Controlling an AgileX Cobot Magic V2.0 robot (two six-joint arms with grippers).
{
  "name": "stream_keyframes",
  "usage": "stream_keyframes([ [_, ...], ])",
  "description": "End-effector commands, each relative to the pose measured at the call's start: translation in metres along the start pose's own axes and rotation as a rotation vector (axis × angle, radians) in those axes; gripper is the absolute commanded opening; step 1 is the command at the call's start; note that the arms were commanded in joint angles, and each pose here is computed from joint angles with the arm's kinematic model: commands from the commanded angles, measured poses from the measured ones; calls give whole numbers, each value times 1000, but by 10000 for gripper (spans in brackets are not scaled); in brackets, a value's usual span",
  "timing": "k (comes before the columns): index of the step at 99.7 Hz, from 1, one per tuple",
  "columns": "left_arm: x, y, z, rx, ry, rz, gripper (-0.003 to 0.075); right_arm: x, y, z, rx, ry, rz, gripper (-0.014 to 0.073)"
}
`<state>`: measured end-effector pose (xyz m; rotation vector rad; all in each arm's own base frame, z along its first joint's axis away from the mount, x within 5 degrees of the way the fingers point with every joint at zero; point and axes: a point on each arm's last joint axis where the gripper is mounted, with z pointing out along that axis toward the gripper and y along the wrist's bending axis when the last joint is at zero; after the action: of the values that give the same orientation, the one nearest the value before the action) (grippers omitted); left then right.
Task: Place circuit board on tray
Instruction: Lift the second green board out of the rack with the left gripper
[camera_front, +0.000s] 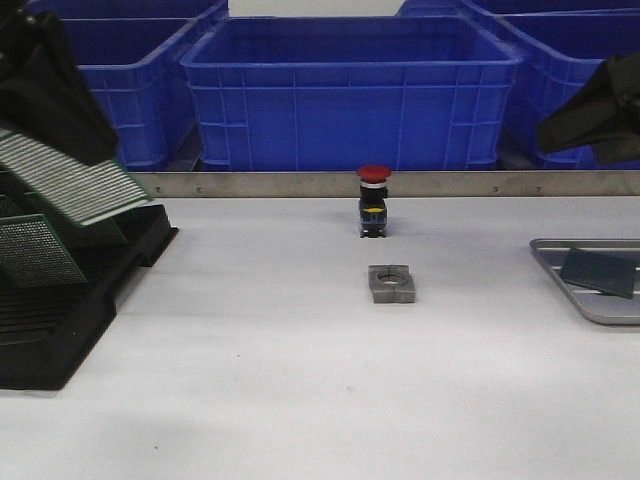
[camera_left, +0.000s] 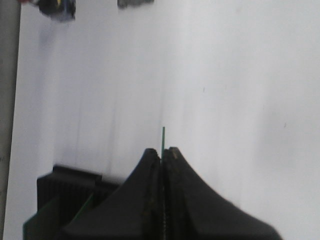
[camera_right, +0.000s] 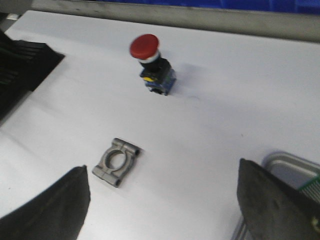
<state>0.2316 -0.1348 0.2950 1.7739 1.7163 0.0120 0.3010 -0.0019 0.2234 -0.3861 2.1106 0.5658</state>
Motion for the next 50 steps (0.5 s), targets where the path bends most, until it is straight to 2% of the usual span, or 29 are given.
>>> stream_keyframes([
  [1, -28, 7, -10, -82, -163, -88, -20, -24, 20, -15, -100, -105, -147, 611],
  [16, -44, 4, 4, -42, -265, -204, -20, -25, 46, -8, -208, -99, -263, 611],
  [27, -47, 2, 16, 19, -299, -293, -20, -19, 74, 5, -299, -30, -426, 611],
  [38, -49, 0, 22, 58, -317, -289, -20, -12, 102, 16, -387, 13, -549, 611],
  [50, -53, -2, 27, 104, -358, -301, -20, -6, 128, 23, -460, 39, -627, 611],
])
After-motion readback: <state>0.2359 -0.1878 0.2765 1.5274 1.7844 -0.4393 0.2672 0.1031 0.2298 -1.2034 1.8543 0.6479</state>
